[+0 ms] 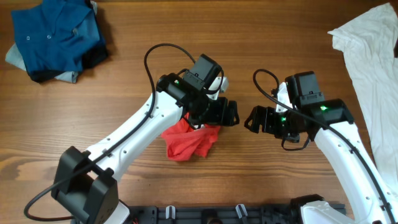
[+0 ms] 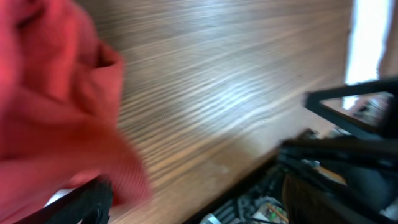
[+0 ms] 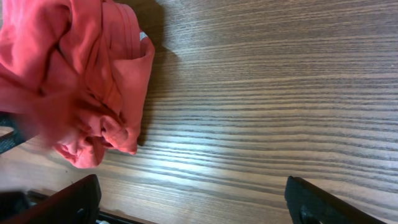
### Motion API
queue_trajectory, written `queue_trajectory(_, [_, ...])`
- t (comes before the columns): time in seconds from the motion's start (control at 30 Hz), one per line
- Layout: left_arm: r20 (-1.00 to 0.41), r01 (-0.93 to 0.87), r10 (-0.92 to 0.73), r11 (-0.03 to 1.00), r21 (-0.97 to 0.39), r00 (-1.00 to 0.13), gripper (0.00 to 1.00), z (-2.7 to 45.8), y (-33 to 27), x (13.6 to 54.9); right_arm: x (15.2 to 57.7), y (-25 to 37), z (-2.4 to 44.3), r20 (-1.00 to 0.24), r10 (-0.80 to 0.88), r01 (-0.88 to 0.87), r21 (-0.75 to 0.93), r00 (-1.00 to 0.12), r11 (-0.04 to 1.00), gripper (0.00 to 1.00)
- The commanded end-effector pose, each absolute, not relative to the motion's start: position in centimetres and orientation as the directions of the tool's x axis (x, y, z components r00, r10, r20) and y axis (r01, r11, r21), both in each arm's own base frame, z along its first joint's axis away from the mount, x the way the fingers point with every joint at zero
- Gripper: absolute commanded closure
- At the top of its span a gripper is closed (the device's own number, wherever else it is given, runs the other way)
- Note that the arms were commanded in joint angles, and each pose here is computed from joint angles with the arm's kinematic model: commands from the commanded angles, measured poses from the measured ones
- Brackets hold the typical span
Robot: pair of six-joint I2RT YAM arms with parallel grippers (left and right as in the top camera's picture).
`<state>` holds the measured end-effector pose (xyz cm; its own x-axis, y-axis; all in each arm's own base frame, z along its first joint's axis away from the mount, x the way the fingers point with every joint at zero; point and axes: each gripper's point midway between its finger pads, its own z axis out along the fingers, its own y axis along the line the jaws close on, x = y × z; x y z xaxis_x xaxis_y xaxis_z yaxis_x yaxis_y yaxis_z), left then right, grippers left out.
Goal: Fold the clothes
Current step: 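Lift the left gripper off the bundle and reposition above it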
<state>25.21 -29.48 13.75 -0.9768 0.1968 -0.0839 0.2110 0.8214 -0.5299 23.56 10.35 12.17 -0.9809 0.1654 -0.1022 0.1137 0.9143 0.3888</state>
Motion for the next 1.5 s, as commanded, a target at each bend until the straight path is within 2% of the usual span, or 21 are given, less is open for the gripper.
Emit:
queue_trajectory(0.0, [-0.09,0.171,0.147,0.881,-0.441,-0.985,0.13,12.2,-28.5,26.4,24.1,10.5,13.6,-0.136,0.196,0.122,0.423,-0.971,0.898,0.06])
queue_trajectory(0.2, [-0.053,0.182,0.176,0.887,-0.424,-0.983,0.14,10.4,-29.4,25.8,25.3,6.9,21.1,-0.354,0.268,0.105,0.417,-0.896,0.903,0.01])
queue_trajectory(0.33, [-0.093,0.235,0.216,0.871,-0.432,-0.972,0.14,10.4,-30.9,25.5,24.7,3.6,23.0,-0.405,0.319,0.175,0.355,-0.857,0.918,0.0])
queue_trajectory(0.47, [-0.142,0.238,0.194,0.861,-0.449,-0.971,0.14,13.3,-30.6,26.8,24.3,1.9,22.7,-0.389,0.352,0.224,0.338,-0.851,0.914,0.0])
queue_trajectory(0.7, [-0.229,0.113,0.017,0.904,-0.412,-0.973,0.13,17.6,-22.7,32.1,24.2,1.7,20.6,-0.33,0.317,0.216,0.308,-0.889,0.927,0.01])
queue_trajectory(0.87, [-0.108,0.012,-0.03,0.931,-0.365,-0.994,0.14,14.5,-18.8,32.4,24.5,1.6,18.3,-0.238,0.321,0.247,0.296,-0.916,0.923,0.0])
queue_trajectory(1.0, [0.001,-0.004,-0.004,0.904,-0.428,-1.0,0.16,12.5,-20.6,31.5,24.7,1.6,17.4,-0.199,0.322,0.258,0.29,-0.926,0.922,0.01])
queue_trajectory(1.2, [0.091,-0.029,0.01,0.909,-0.415,-0.996,0.19,9.8,-22.1,30.7,24.5,1.6,17.2,-0.19,0.302,0.242,0.283,-0.934,0.928,0.0])
queue_trajectory(1.27, [0.1,-0.023,0.023,0.901,-0.433,-0.995,0.24,9.7,-23.1,30.4,24.5,1.6,17.2,-0.19,0.302,0.242,0.283,-0.934,0.928,0.01])
queue_trajectory(1.37, [0.091,-0.015,0.028,0.898,-0.44,-0.995,0.39,9.7,-24.1,30.3,24.4,1.7,17.2,-0.188,0.302,0.243,0.283,-0.935,0.928,0.01])
queue_trajectory(1.4, [0.084,-0.008,0.032,0.896,-0.444,-0.996,0.45,9.7,-24.3,30.3,24.4,1.7,17.2,-0.186,0.302,0.243,0.282,-0.935,0.928,0.01])
queue_trajectory(1.47, [0.067,0.013,0.049,0.892,-0.452,-0.997,0.65,9.8,-25.0,30.3,24.3,1.7,17.1,-0.181,0.301,0.244,0.281,-0.936,0.928,0.01])
